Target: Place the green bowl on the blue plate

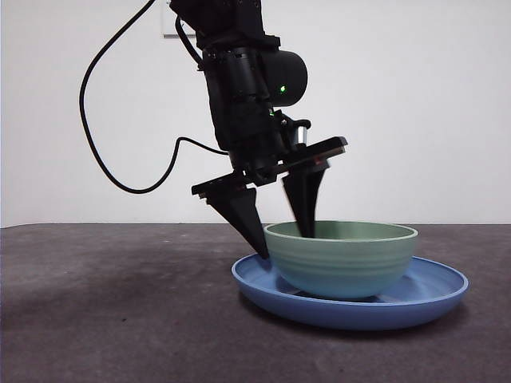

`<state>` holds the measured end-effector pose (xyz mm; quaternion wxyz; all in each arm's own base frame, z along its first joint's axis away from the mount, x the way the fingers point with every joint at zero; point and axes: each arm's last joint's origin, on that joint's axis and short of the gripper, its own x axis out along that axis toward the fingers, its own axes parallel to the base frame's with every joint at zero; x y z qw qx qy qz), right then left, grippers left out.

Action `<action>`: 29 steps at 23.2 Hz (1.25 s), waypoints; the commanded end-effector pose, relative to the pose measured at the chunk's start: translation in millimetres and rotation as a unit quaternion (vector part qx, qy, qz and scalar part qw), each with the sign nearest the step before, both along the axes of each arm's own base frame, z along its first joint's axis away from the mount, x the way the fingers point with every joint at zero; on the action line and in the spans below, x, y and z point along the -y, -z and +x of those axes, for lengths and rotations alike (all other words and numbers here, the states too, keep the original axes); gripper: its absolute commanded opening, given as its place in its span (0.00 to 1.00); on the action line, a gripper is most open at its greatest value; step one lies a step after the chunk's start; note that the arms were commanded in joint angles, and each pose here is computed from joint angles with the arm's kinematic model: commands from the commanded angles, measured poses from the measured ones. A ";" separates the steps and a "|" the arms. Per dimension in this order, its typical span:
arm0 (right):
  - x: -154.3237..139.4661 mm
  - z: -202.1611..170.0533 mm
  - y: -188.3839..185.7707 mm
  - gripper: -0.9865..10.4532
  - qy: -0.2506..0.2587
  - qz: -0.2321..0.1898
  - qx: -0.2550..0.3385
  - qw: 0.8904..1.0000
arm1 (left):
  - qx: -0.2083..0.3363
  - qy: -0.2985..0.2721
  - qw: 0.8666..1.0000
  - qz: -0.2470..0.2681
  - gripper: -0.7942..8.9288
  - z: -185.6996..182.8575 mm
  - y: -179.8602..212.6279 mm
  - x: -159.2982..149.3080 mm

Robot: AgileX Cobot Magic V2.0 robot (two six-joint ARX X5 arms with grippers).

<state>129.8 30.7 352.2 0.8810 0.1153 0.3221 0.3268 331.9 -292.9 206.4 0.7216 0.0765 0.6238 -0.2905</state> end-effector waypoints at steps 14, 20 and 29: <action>-0.6 0.4 -4.3 0.62 -0.005 -0.001 0.009 1.000 | 0.044 0.114 0.992 -0.016 0.63 -43.6 -138.7 -34.6; -0.6 0.4 -4.3 0.62 -0.004 -0.001 0.009 1.000 | 0.139 0.126 0.980 -0.067 0.63 -100.4 -218.5 -88.3; -0.6 0.4 -4.3 0.62 -0.005 -0.001 0.009 1.000 | 0.224 0.142 0.959 -0.103 0.63 -188.5 -230.2 -167.4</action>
